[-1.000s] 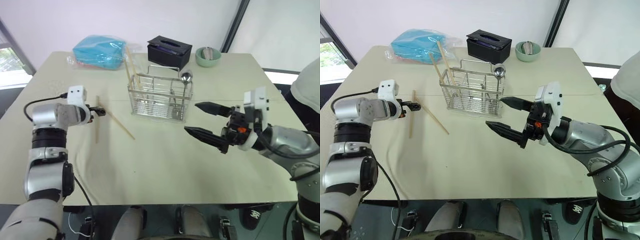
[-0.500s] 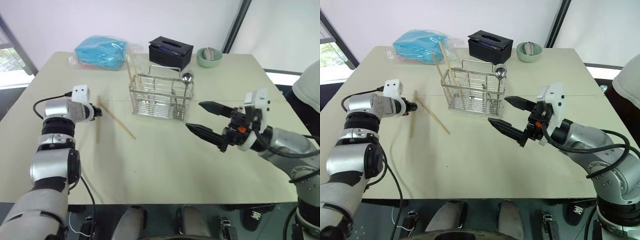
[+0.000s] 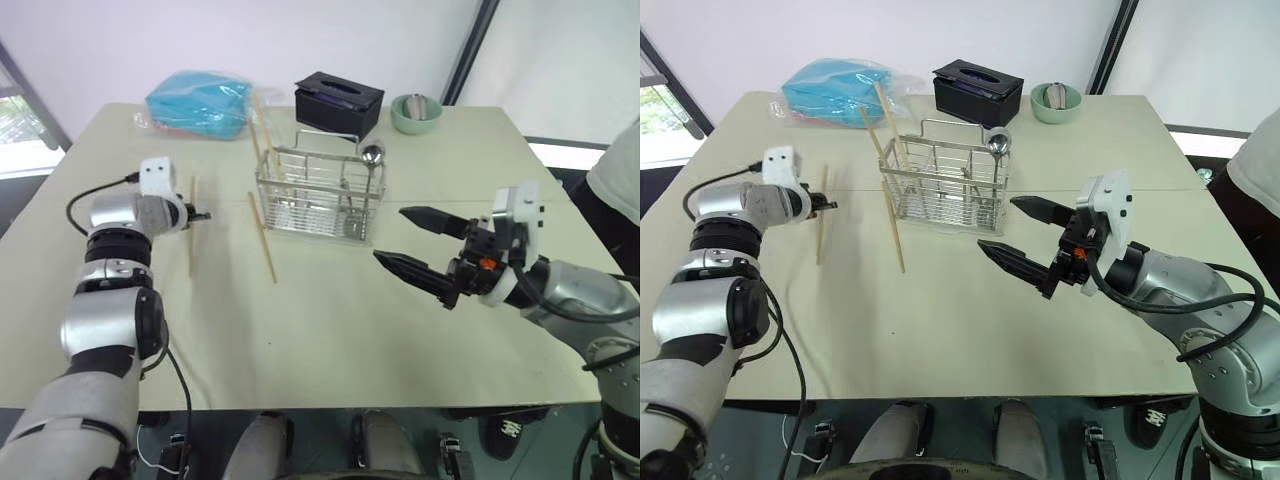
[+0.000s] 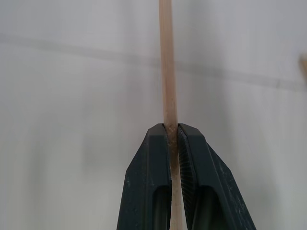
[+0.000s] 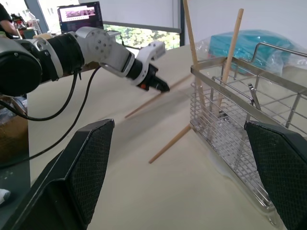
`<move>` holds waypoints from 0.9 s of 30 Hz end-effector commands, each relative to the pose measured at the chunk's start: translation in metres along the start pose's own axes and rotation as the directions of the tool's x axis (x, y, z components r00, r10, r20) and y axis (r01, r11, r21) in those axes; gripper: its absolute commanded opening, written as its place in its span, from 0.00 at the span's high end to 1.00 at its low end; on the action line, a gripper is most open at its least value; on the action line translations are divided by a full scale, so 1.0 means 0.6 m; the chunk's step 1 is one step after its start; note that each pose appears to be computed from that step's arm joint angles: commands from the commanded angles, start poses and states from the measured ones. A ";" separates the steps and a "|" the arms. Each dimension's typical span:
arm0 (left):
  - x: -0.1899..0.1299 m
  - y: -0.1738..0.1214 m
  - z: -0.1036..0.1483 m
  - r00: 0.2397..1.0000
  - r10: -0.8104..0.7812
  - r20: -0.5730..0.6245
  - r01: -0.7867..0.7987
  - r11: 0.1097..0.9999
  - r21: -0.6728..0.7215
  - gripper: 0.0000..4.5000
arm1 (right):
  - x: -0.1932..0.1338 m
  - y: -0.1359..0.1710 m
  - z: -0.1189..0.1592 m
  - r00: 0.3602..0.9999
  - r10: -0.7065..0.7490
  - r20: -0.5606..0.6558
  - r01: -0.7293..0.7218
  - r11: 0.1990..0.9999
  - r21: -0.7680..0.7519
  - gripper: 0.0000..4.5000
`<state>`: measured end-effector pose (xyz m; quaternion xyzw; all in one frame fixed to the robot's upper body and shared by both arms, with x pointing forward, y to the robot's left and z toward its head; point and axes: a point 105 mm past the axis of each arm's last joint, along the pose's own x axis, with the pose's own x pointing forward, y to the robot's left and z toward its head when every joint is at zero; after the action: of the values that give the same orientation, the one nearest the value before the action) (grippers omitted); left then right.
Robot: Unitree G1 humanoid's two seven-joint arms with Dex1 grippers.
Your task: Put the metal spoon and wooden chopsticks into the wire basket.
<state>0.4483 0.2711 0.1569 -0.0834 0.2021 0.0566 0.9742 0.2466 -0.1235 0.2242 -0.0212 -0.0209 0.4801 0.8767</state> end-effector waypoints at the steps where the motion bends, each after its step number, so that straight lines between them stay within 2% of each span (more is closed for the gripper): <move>1: -0.062 -0.001 0.172 0.908 -0.024 0.418 0.075 0.992 -0.106 0.98 | -0.006 -0.002 0.025 0.999 -0.004 0.042 0.006 0.999 -0.038 0.00; 4: -0.107 -0.003 0.248 0.803 -0.021 0.595 0.220 0.939 -0.264 0.98 | -0.005 -0.002 0.028 0.999 -0.013 0.050 0.015 0.999 -0.031 0.00; 7: -0.133 -0.015 0.290 0.732 -0.018 0.681 0.335 0.880 -0.337 0.98 | -0.003 0.001 0.028 0.998 -0.017 0.056 0.018 0.999 -0.026 0.00; 12: -0.148 -0.121 0.334 0.628 -0.167 0.761 0.550 0.786 -0.281 0.98 | 0.005 0.011 0.027 0.997 -0.026 0.071 0.028 0.999 -0.024 0.00; 16: -0.135 -0.190 0.321 0.609 -0.265 0.747 0.597 0.773 -0.212 0.98 | 0.005 0.012 0.029 0.995 -0.054 0.081 0.056 0.998 -0.024 0.00; 21: -0.116 -0.262 0.279 0.600 -0.389 0.699 0.613 0.785 -0.090 0.98 | -0.007 0.011 0.028 0.990 -0.111 0.085 0.113 0.993 -0.018 0.00; 24: -0.114 -0.293 0.256 0.578 -0.462 0.673 0.606 0.795 0.026 0.98 | -0.014 0.010 0.027 0.986 -0.141 0.084 0.142 0.990 -0.013 0.00; 27: -0.114 -0.308 0.239 0.559 -0.504 0.658 0.616 0.784 0.078 0.98 | -0.017 0.009 0.027 0.984 -0.157 0.086 0.159 0.987 -0.010 0.00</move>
<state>0.4754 0.1122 0.3161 -0.2203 -0.1472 -0.2028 0.9427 0.2418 -0.1296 0.2256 0.0032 -0.0298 0.4085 0.9123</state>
